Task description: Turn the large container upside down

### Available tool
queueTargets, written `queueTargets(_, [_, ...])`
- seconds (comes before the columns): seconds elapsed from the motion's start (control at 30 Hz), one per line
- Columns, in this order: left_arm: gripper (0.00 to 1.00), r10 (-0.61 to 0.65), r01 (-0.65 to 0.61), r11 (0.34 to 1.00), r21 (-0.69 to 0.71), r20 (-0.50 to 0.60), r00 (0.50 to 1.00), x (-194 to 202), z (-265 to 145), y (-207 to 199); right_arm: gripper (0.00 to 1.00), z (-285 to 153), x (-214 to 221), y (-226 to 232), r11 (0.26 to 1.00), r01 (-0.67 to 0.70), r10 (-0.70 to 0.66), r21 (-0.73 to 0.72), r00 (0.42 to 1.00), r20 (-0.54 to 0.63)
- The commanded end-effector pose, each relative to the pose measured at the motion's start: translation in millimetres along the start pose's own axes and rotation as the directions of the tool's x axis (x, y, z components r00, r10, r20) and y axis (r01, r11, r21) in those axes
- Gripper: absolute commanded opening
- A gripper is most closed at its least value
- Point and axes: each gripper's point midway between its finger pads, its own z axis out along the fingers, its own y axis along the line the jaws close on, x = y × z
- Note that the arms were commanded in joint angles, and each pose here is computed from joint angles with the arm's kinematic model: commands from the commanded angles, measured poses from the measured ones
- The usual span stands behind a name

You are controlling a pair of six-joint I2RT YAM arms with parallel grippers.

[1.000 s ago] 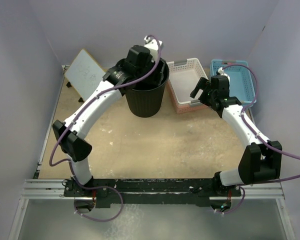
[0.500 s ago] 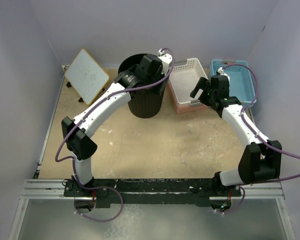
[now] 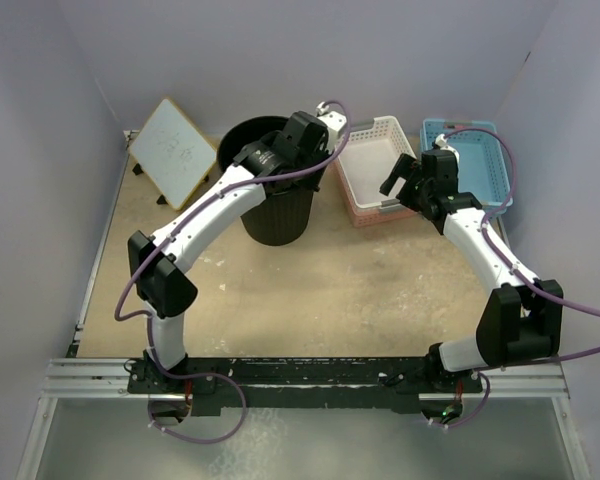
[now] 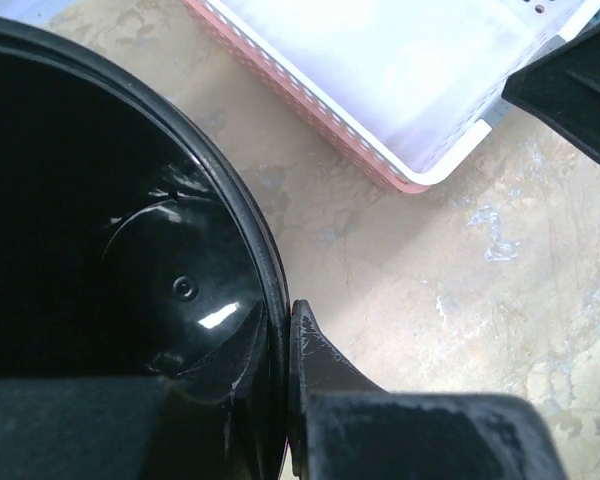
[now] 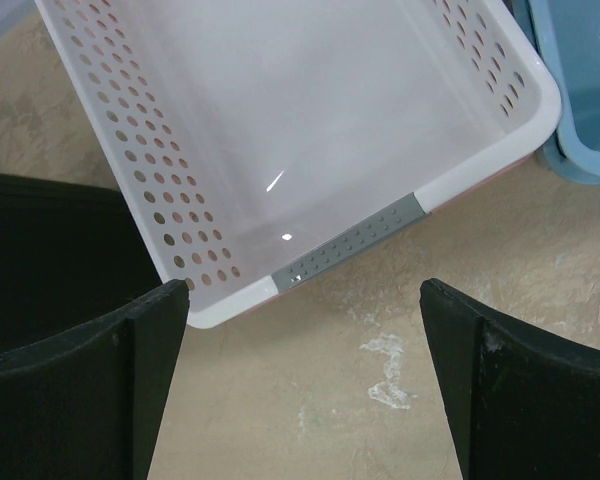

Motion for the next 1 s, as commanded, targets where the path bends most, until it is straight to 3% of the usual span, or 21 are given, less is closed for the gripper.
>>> queueTargets(0.0, [0.00,-0.032,0.031,0.999,0.021,0.049,0.998,-18.1,-17.4,-6.7,1.00,-5.9,-19.3,12.3,0.999,-0.003,0.004,-0.033,0.999,0.054])
queueTargets(0.27, [0.00,-0.210,0.187,0.976,0.110,0.256,0.944,-64.3,-88.6,-8.8,1.00,-4.7,-17.6,12.3,0.999,-0.004,0.005,-0.036,0.999,0.050])
queueTargets(0.37, [0.00,-0.332,0.285,0.941,0.182,0.326,0.885,-70.7,-114.2,1.8,1.00,-4.0,-15.6,12.7,0.999,-0.004,0.005,-0.040,0.999,0.043])
queueTargets(0.43, [0.00,-0.449,0.373,0.890,0.261,0.368,0.814,-70.3,-134.5,22.7,1.00,-3.4,-15.1,14.1,0.999,-0.002,0.004,-0.047,0.999,0.039])
queueTargets(0.53, [0.00,-0.605,0.484,0.792,0.372,0.379,0.700,-51.8,-146.9,47.5,1.00,-2.2,-15.9,16.2,0.999,-0.002,0.004,-0.054,0.999,0.038])
queueTargets(0.6, [0.00,-0.646,0.517,0.762,0.390,0.392,0.655,-41.3,-153.3,57.1,1.00,-2.0,-17.5,18.1,0.998,-0.001,0.004,-0.062,0.999,0.041])
queueTargets(0.97, [0.00,-0.785,0.663,0.620,0.420,0.318,0.532,18.2,-123.6,75.3,1.00,-18.7,-25.6,28.3,0.993,0.012,-0.005,-0.117,0.998,0.065])
